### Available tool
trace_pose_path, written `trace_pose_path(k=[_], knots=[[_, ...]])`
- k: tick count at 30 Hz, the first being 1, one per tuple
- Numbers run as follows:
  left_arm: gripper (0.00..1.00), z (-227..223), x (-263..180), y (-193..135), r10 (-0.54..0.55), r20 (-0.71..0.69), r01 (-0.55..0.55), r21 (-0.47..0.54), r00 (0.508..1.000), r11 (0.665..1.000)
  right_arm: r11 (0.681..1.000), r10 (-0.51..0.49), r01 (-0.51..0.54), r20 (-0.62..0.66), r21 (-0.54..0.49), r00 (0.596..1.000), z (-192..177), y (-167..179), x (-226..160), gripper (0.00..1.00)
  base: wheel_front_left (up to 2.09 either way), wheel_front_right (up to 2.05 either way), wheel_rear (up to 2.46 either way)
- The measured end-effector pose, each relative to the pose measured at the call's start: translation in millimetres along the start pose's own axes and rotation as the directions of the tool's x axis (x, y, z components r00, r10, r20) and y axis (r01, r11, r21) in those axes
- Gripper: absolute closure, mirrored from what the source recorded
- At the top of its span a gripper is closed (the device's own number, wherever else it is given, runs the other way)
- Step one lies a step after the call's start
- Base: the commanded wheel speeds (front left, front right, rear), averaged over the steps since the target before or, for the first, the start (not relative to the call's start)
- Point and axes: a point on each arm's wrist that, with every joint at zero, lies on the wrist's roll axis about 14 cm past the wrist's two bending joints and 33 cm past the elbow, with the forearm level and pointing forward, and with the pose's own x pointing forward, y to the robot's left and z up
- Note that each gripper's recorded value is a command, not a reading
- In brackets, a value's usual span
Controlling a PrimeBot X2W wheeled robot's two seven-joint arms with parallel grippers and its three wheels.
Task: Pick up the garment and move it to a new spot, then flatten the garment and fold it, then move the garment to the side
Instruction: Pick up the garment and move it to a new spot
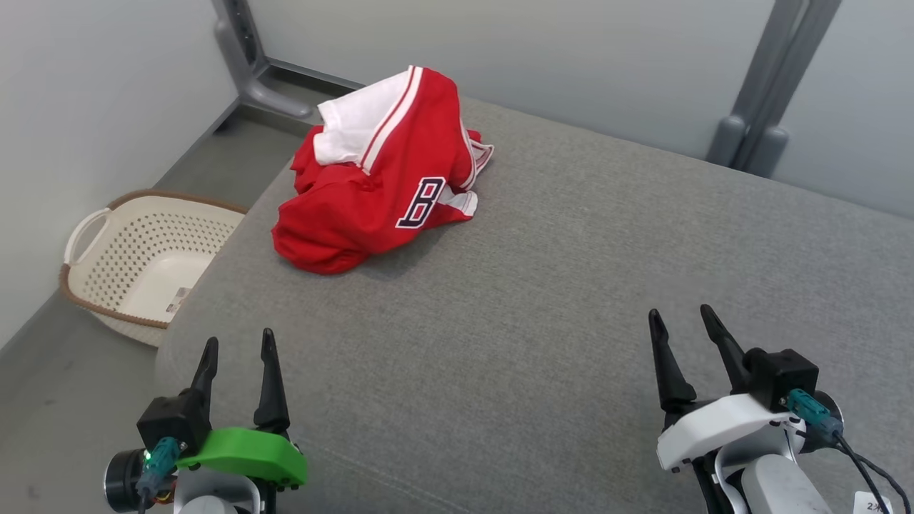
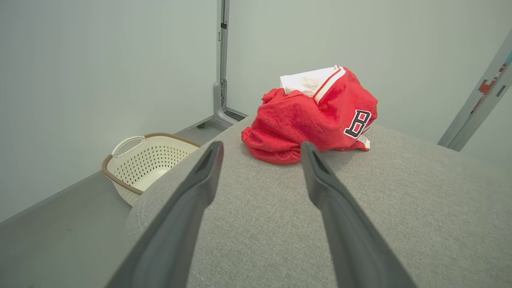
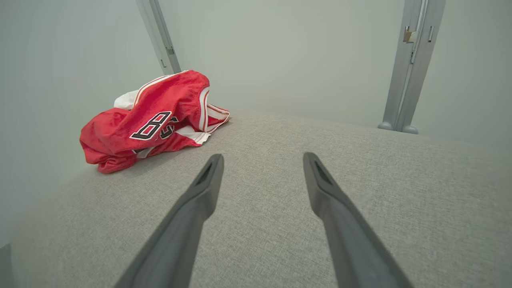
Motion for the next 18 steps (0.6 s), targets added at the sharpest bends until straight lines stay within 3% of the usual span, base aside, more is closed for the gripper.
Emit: trace_pose_path(k=[9,18], knots=[[0.0,7.3,-13.5,29.6,0.092,0.02,-0.092,0.0,0.996,0.996,0.996,0.087,-0.087,-0.008,0.009,0.996,-4.2,28.2,17.2,0.0,0.0,0.0,0.0],[0.0,2.8,9.1,27.5,0.066,-0.056,-0.069,-0.055,0.996,0.996,0.996,0.087,-0.087,-0.018,0.011,0.996,-8.9,25.8,23.1,0.0,0.0,0.0,0.0]])
